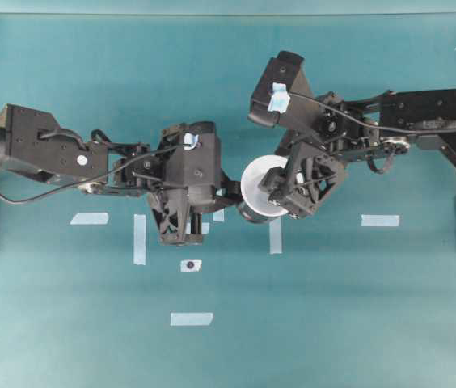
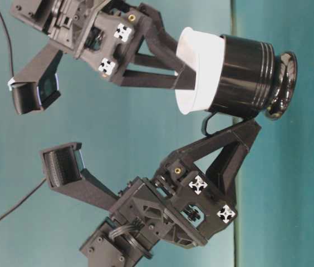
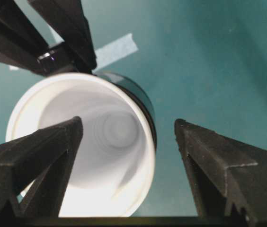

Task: Holding the cup holder with the left arm, the right arm places the cup into the cup holder.
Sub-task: 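Insert the white cup into the black holder with the right gripper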

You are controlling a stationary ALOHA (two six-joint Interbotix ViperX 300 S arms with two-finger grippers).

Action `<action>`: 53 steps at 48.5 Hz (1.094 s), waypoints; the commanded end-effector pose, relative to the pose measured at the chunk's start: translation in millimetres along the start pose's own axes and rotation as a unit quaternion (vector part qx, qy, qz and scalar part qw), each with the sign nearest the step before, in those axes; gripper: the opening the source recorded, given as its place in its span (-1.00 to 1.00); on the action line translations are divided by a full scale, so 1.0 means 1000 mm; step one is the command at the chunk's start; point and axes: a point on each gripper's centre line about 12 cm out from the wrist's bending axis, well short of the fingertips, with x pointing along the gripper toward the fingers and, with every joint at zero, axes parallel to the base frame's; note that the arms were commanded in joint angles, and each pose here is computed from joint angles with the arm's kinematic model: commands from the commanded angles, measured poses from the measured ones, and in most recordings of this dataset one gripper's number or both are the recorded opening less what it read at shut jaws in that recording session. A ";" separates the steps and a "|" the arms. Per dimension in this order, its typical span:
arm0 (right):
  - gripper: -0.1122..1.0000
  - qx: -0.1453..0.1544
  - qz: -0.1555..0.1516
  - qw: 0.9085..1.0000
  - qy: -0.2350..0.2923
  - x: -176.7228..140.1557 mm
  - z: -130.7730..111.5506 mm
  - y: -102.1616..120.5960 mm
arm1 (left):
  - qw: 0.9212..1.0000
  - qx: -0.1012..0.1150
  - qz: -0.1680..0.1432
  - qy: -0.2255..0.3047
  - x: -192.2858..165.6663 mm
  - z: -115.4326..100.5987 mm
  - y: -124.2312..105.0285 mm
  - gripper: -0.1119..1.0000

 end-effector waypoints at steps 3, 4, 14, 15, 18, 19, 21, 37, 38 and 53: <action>0.78 -0.008 0.009 0.999 -0.036 -0.019 0.016 0.005 | 0.999 0.002 0.002 -0.032 -0.006 0.010 0.000 -0.32; 0.78 -0.008 0.009 0.999 -0.037 -0.020 0.017 0.005 | 0.999 0.002 0.002 -0.034 -0.006 0.009 0.000 -0.31; 0.78 -0.006 0.011 0.999 -0.052 -0.030 0.022 0.005 | 0.998 -0.001 0.004 -0.060 -0.007 0.004 -0.001 -0.32; 0.78 -0.006 0.012 0.998 -0.054 -0.032 0.022 0.005 | 0.998 -0.001 0.004 -0.062 -0.007 0.003 -0.001 -0.32; 0.78 -0.007 0.013 0.998 -0.059 -0.036 0.023 0.005 | 0.998 -0.002 0.005 -0.063 -0.007 0.001 0.000 -0.32; 0.78 -0.005 0.013 0.998 -0.061 -0.037 0.024 0.004 | 0.998 -0.001 0.004 -0.064 -0.007 0.000 -0.001 -0.32; 0.78 -0.005 0.014 0.998 -0.066 -0.040 0.024 0.004 | 0.998 -0.001 0.004 -0.063 -0.007 -0.001 -0.001 -0.32; 0.78 -0.001 0.021 0.996 -0.092 -0.058 0.024 0.001 | 0.998 -0.004 0.003 -0.062 -0.007 -0.016 -0.003 -0.32; 0.78 0.000 0.021 0.996 -0.092 -0.059 0.024 0.001 | 0.998 -0.004 0.003 -0.062 -0.007 -0.017 -0.003 -0.32; 0.78 0.001 0.019 0.996 -0.084 -0.056 0.016 -0.002 | 0.999 -0.006 0.002 -0.054 -0.003 -0.035 -0.005 -0.31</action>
